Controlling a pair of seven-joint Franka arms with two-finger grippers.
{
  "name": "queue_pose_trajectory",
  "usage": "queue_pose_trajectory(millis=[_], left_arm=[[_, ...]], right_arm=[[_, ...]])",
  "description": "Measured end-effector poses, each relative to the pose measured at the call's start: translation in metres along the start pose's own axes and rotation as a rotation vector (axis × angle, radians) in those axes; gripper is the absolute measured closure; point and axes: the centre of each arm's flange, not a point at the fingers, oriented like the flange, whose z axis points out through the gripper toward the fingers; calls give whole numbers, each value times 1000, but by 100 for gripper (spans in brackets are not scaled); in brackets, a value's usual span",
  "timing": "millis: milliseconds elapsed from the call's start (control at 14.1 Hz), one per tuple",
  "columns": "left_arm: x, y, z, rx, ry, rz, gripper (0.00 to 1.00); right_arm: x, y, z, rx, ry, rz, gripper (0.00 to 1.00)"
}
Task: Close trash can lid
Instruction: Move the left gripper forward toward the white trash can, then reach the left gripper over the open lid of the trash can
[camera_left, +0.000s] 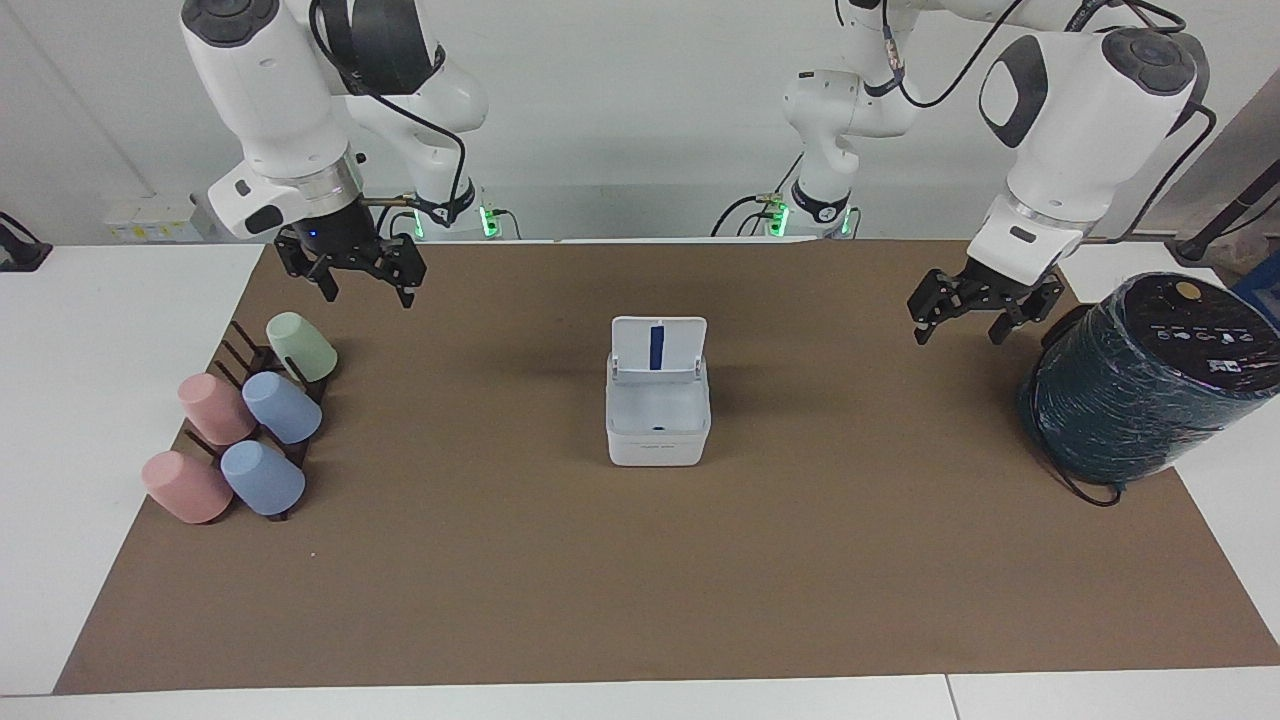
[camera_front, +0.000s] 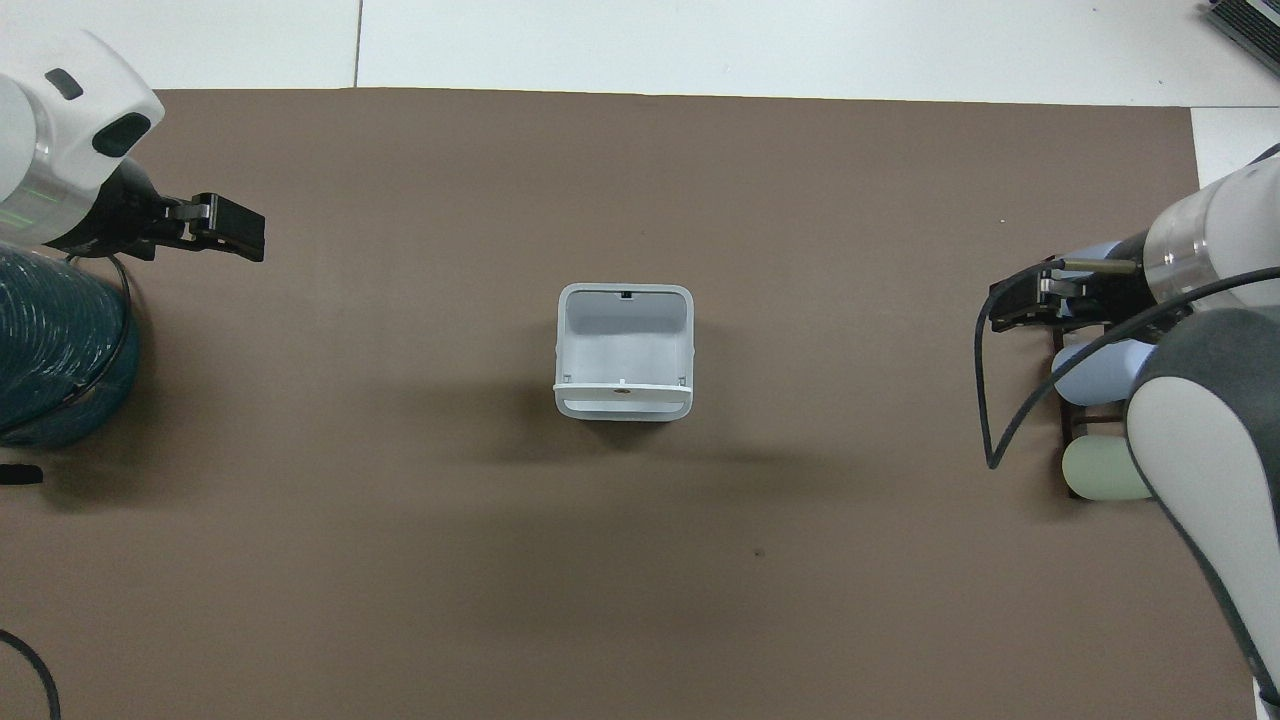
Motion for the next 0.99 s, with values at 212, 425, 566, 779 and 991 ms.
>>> queue_pose_trajectory(millis=[212,425,566,779,991], left_arm=[[0,0,0,0,0,1,0],[-1,5,2,-1,-5,9,0],[-7,27,9,-3,-24,36,0],[-32,82,23,-4,-77,45,0],[-65,140,25,-2,-142,41,37]], right_arm=[[0,0,0,0,0,0,0],[0,0,0,0,0,0,0],[0,0,0,0,0,0,0],[0,0,0,0,0,0,0],[0,0,0,0,-1,0,0]])
